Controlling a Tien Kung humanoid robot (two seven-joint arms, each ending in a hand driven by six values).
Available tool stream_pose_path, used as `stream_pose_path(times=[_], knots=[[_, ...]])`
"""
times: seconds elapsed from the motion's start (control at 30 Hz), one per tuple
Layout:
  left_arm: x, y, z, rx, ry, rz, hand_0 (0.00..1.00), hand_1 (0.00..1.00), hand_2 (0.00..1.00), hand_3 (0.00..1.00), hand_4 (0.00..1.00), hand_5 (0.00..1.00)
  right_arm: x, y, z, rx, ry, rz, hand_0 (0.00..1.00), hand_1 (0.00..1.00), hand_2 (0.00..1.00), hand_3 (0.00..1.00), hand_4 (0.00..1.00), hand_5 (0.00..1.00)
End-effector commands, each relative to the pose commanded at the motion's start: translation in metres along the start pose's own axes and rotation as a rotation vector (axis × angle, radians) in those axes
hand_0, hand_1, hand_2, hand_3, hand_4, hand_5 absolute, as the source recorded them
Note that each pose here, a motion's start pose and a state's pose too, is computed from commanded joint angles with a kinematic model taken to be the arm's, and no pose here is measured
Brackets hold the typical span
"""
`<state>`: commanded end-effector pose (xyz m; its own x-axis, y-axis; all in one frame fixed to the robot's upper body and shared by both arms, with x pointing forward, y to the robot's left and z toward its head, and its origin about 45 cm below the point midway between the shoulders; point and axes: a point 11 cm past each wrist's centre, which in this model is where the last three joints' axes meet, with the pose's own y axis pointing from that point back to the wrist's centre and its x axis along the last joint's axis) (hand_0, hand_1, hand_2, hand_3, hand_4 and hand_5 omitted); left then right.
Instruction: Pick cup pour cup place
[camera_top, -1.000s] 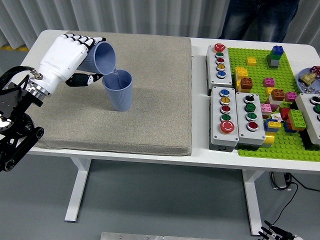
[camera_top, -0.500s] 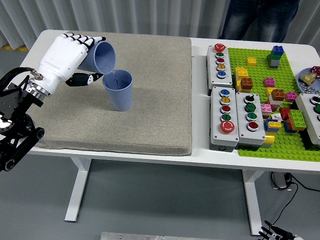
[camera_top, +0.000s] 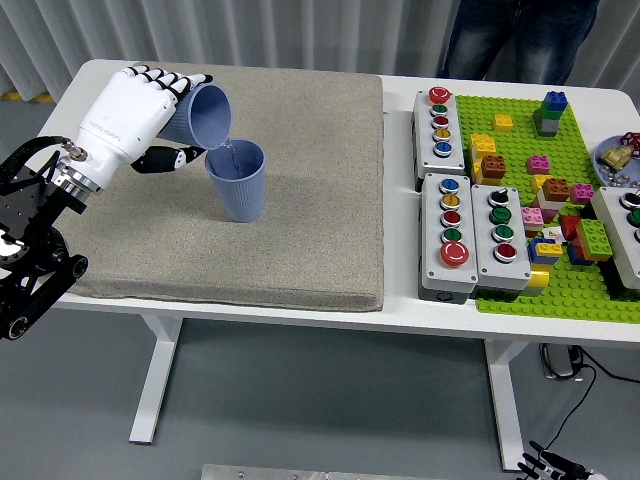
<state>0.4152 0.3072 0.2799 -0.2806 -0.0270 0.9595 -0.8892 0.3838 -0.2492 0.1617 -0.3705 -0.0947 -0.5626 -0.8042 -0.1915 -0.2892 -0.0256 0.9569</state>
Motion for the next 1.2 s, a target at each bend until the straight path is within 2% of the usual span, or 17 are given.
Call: stream_pose_path(times=[0.5,1.2], knots=[[-0.0031,0.0014,0.0011,-0.001,-0.001,-0.009,0.457,0.464,0.512,0.516,0.614,0.064,0.0016,-0.0002,0.003,-0.005,-0.001,0.002,0.762,0.691,0.731,0.616,0.232,0.165],[0.0021,-0.003,0.0022,-0.007,-0.027,0.023,0.46,0.464,0.511,0.514,0.611,0.064,0.0009,0.0003,-0.0011,0.006,-0.003,0.002,0.762,0.691,0.731,0.617,0.232,0.165]])
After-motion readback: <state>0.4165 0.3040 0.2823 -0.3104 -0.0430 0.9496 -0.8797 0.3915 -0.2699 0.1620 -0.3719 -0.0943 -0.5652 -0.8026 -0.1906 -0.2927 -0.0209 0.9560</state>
